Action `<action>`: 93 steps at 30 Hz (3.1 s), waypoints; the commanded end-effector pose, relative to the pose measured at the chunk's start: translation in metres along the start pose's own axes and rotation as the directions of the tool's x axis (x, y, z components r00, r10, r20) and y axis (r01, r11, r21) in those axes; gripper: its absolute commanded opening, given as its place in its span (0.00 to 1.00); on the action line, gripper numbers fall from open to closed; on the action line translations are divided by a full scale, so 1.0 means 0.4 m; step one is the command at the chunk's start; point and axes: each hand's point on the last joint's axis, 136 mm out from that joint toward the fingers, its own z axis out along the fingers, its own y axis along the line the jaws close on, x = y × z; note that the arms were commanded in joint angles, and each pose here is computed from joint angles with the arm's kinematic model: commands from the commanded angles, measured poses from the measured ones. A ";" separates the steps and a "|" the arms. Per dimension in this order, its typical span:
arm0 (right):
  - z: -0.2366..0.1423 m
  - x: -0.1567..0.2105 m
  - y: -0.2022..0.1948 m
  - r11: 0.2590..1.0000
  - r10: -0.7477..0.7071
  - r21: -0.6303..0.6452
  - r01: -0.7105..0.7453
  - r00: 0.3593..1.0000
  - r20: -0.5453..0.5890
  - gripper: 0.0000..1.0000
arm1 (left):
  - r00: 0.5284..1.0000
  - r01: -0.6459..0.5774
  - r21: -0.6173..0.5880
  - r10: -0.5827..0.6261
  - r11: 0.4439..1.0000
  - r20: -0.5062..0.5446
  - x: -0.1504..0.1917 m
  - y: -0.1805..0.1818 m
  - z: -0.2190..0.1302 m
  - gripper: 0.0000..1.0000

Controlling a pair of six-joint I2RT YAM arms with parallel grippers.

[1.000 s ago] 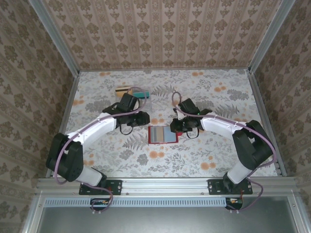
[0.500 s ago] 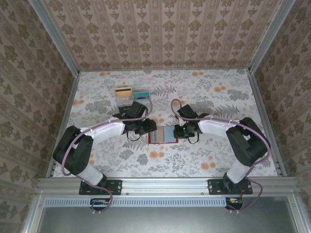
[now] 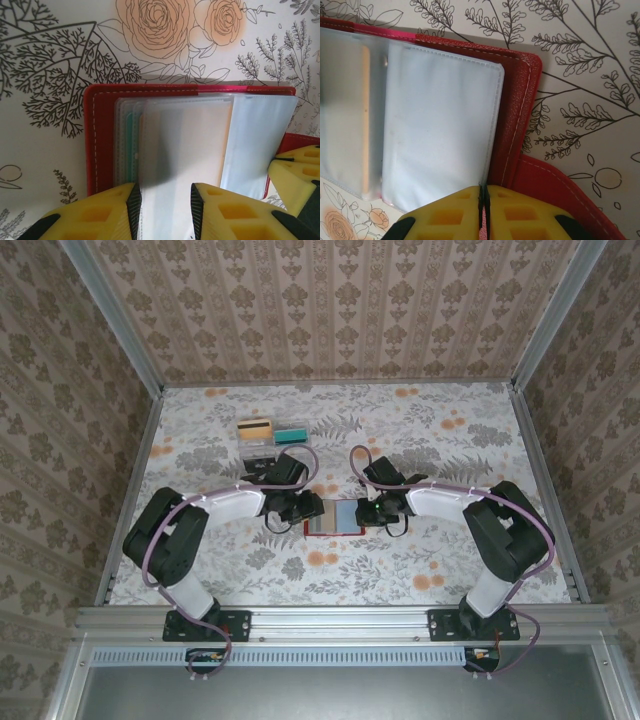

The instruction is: Take the credit cards out of the card holder

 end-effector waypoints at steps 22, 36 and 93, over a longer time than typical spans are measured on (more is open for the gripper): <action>0.024 0.030 -0.015 1.000 0.018 0.025 -0.017 0.999 -0.027 0.14 | 0.998 -0.015 0.202 0.028 0.979 -0.061 0.018 -0.098 0.029 0.56; -0.015 -0.003 -0.031 0.998 0.041 0.056 -0.042 0.999 0.031 0.22 | 0.997 -0.054 0.131 0.062 0.990 -0.056 0.016 -0.076 0.007 0.60; 0.052 -0.049 0.130 0.889 0.232 -0.376 -0.261 0.965 -0.122 0.06 | 0.993 -0.040 -0.046 0.034 0.998 -0.117 0.044 0.064 0.019 0.18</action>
